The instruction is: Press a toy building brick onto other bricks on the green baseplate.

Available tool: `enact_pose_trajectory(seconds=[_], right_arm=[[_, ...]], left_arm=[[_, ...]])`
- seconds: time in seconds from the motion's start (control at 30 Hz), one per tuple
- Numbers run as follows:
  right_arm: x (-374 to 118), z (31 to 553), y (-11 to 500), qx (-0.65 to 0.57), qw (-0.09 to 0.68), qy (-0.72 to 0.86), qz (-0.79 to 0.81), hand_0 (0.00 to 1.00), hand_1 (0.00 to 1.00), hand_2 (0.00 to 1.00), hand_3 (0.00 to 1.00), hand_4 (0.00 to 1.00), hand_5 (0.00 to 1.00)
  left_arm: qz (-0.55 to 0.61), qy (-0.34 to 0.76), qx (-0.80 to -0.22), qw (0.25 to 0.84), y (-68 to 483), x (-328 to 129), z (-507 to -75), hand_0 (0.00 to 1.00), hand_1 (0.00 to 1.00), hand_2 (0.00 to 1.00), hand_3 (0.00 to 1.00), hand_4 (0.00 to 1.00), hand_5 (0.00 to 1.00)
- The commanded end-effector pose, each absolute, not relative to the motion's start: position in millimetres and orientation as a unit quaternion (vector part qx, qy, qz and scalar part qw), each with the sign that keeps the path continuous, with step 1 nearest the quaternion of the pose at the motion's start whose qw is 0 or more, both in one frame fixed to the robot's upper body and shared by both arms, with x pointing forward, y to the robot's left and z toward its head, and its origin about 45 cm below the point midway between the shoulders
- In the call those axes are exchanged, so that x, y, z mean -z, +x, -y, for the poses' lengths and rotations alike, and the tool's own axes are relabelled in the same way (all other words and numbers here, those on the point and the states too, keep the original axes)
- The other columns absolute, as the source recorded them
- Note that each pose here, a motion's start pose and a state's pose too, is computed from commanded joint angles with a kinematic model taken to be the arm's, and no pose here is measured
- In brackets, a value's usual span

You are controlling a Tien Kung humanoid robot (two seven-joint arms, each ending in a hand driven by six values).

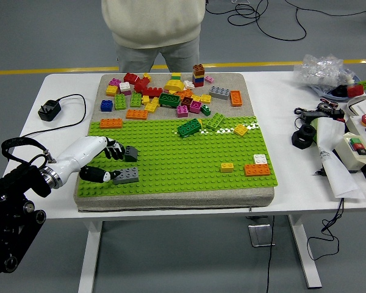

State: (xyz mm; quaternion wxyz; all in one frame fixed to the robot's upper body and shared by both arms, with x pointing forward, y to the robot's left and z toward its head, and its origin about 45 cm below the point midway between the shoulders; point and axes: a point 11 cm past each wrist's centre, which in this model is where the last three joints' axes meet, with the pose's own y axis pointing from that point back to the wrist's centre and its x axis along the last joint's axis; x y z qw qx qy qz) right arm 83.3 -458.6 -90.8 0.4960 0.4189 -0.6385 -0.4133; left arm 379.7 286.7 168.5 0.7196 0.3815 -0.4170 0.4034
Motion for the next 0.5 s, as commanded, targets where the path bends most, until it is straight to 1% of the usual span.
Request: enact_pose_trajectory(seconds=[0.03,0.07,0.23,0.27,0.5], right_arm=[[90.8,458.6,83.3,0.413,0.496,0.419,0.639,0.789,0.725,0.769,0.783,0.998,0.699],[90.8,458.6,83.3,0.413,0.496,0.419,0.639,0.789,0.725,0.769,0.782,0.998,0.699],[90.8,458.9,82.8,0.414,0.496,0.418,0.639,0.789,0.725,0.769,0.782,0.998,0.699],[90.8,458.8,82.8,0.414,0.496,0.418,0.638,0.789,0.725,0.769,0.783,0.998,0.699],[91.0,458.3,83.0,0.414,0.496,0.418,0.638,0.789,0.724,0.769,0.783,0.998,0.698]], left_arm=[[0.416,0.384,-0.402,0.719,379.3,-167.3,-288.0,0.801,0.578,0.529,0.512,0.859,0.115],[0.416,0.385,-0.402,0.719,379.2,-166.9,-288.6,0.816,0.596,0.525,0.510,0.844,0.094],[0.410,0.396,-0.403,0.716,377.4,-161.3,-297.9,0.816,0.596,0.525,0.510,0.844,0.094],[0.408,0.399,-0.404,0.715,377.3,-160.0,-300.9,0.815,0.595,0.520,0.508,0.821,0.079],[0.403,0.408,-0.411,0.709,379.2,-154.0,-309.7,0.813,0.597,0.522,0.510,0.825,0.079]])
